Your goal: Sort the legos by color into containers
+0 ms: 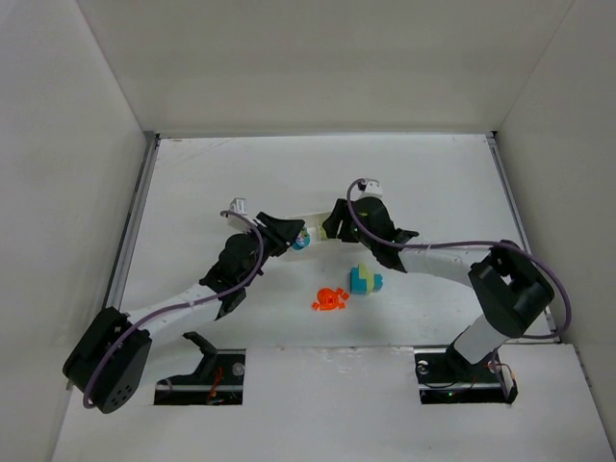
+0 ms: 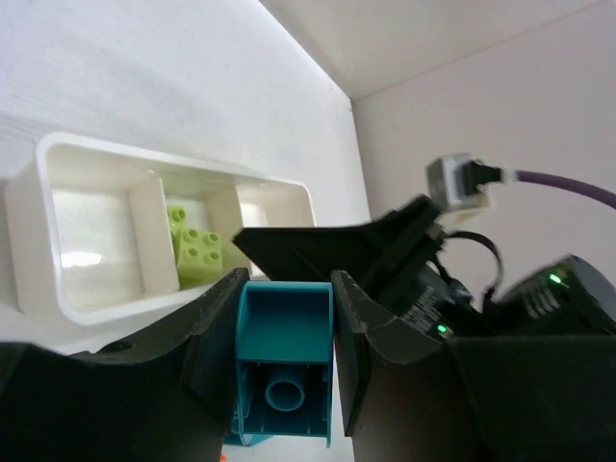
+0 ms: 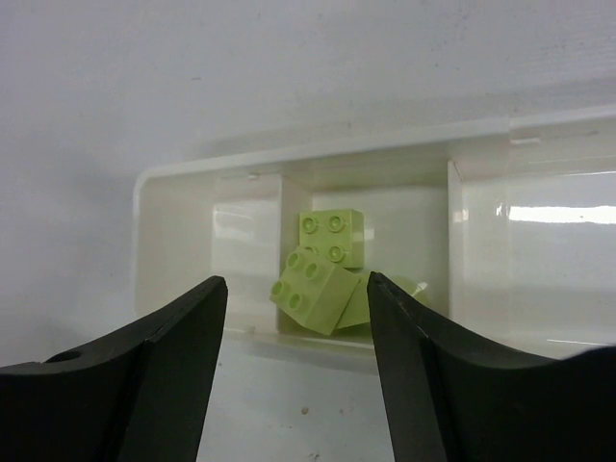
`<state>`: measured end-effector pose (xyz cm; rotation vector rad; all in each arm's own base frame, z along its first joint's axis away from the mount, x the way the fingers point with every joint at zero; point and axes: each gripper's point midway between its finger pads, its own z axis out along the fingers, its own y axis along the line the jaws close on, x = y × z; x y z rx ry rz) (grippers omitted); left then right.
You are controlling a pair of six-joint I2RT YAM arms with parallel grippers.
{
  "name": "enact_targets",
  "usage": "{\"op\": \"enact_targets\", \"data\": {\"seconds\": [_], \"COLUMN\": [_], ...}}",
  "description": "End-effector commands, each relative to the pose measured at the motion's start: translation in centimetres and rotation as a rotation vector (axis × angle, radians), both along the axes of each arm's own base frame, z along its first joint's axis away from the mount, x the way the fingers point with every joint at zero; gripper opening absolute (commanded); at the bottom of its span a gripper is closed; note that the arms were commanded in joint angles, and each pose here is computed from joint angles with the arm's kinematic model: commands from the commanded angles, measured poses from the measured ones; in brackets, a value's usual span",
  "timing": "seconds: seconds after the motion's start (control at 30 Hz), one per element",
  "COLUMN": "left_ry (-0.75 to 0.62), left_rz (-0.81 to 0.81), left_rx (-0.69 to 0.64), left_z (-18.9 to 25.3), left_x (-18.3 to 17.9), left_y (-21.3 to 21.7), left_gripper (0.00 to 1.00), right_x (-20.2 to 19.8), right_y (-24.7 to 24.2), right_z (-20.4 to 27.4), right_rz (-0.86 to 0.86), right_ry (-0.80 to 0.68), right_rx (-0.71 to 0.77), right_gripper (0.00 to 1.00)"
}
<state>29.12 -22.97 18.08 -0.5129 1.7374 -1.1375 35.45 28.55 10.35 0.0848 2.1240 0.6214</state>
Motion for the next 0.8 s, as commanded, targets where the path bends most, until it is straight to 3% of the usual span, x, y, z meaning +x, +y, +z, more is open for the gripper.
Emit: {"op": "enact_targets", "data": {"seconds": [0.0, 0.47, 0.77], "left_ry": [-0.08, -0.054, -0.152], "left_rz": [0.035, 0.047, -0.019], "left_rx": [0.027, 0.578, 0.742], "left_z": [2.8, -2.2, -2.7], "left_x": [2.0, 6.3, 7.3], "left_y": [0.0, -0.6, -2.6], "left_gripper": [0.14, 0.15, 0.16], "right_x": [0.6, -3.1, -3.7], "right_y": [-0.1, -5.9, -5.9], "right_z": [5.2, 8.2, 8.5], "right_rz": [-0.004, -0.055, -0.033], "right_ry": [-0.114, -0.235, -0.245], "right_rx": [0.086, 0.182, 0.198], "right_gripper": [0.67, 0.68, 0.68]}}
